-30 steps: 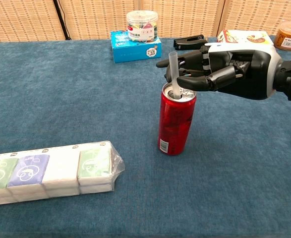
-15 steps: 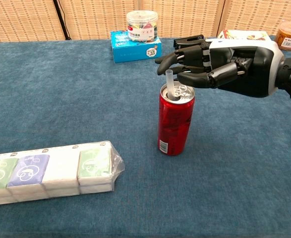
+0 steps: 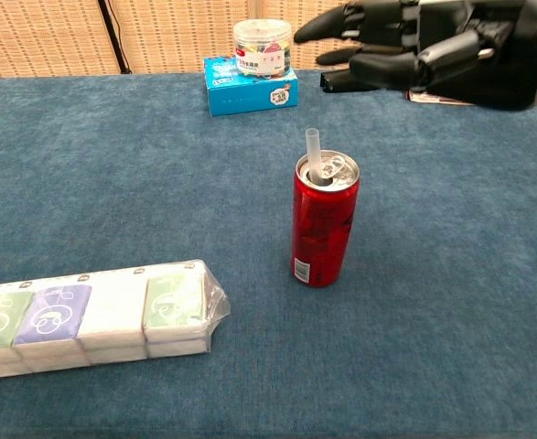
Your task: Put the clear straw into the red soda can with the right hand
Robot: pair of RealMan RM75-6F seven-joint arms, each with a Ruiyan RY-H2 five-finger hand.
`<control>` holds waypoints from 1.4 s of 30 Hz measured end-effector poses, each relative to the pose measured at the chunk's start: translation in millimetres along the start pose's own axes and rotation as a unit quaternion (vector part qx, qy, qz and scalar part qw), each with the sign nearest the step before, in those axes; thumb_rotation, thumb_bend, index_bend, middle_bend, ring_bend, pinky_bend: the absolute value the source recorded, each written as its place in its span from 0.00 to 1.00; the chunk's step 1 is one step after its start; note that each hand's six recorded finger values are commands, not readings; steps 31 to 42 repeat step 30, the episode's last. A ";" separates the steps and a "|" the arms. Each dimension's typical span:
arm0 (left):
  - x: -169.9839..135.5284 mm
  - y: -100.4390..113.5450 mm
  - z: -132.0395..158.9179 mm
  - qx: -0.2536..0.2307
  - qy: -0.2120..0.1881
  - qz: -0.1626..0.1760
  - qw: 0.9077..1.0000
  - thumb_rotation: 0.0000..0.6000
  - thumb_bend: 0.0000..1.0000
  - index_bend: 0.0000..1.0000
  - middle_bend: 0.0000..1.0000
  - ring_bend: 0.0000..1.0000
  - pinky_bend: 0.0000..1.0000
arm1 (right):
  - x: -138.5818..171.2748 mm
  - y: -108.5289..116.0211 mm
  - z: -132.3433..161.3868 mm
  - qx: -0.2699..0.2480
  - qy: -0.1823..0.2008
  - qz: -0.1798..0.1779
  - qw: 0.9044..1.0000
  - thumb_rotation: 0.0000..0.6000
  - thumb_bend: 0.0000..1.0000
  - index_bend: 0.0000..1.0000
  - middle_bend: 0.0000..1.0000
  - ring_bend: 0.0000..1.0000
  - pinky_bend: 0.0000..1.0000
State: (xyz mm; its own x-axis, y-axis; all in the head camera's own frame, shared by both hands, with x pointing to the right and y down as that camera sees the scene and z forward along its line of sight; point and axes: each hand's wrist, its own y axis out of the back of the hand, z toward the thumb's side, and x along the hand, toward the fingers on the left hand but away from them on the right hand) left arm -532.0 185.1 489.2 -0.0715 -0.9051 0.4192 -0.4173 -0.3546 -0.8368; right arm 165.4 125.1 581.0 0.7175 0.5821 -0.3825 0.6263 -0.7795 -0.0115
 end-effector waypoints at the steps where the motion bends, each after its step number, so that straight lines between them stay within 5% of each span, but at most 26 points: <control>1: -0.3 0.2 -0.2 0.000 0.000 0.001 1.000 1.00 0.00 0.00 0.00 0.00 0.00 | 0.8 3.1 1.3 0.008 0.001 -0.004 1.000 1.00 0.29 0.11 0.00 0.00 0.00; 4: -1.5 0.2 -0.6 0.002 0.000 0.002 1.000 1.00 0.00 0.00 0.00 0.00 0.00 | 4.5 13.3 3.2 0.053 0.000 -0.019 0.998 1.00 0.02 0.00 0.00 0.00 0.00; 10: -3.6 -0.5 -0.3 0.010 -0.002 0.008 1.000 1.00 0.00 0.00 0.00 0.00 0.00 | 20.0 37.9 1.4 0.210 -0.019 -0.062 0.976 1.00 0.00 0.00 0.00 0.00 0.00; 13: -5.4 -1.6 -0.4 0.019 0.000 0.012 1.000 1.00 0.00 0.00 0.00 0.00 0.00 | 34.1 52.8 -4.1 0.304 -0.041 -0.089 0.948 1.00 0.00 0.00 0.00 0.00 0.00; 16: -8.2 -3.5 -1.1 0.027 0.003 0.018 0.999 1.00 0.00 0.00 0.00 0.00 0.00 | 53.7 68.5 -13.3 0.392 -0.073 -0.120 0.909 1.00 0.00 0.00 0.00 0.00 0.00; 20: -14.6 -6.4 -2.9 0.040 0.007 0.031 0.999 1.00 0.00 0.00 0.00 0.00 0.00 | 98.8 93.6 -31.8 0.488 -0.134 -0.177 0.844 1.00 0.00 0.00 0.00 0.00 0.00; 23: -20.2 -9.6 -4.1 0.049 0.008 0.044 0.998 1.00 0.00 0.00 0.00 0.00 0.00 | 141.9 106.7 -45.6 0.517 -0.176 -0.220 0.808 1.00 0.00 0.00 0.00 0.00 0.00; 26: -25.1 -15.9 -8.4 0.061 0.015 0.044 0.997 1.00 0.00 0.00 0.00 0.00 0.00 | 181.6 110.0 -58.6 0.525 -0.212 -0.247 0.786 1.00 0.00 0.00 0.00 0.00 0.00; 30: -27.3 -22.8 -13.9 0.081 0.025 0.041 0.995 1.00 0.00 0.00 0.00 0.00 0.00 | 212.2 104.5 -69.5 0.529 -0.236 -0.257 0.774 1.00 0.00 0.00 0.00 0.00 0.00; 42: -27.3 -22.8 -13.9 0.081 0.025 0.041 0.995 1.00 0.00 0.00 0.00 0.00 0.00 | 212.2 104.5 -69.5 0.529 -0.236 -0.257 0.774 1.00 0.00 0.00 0.00 0.00 0.00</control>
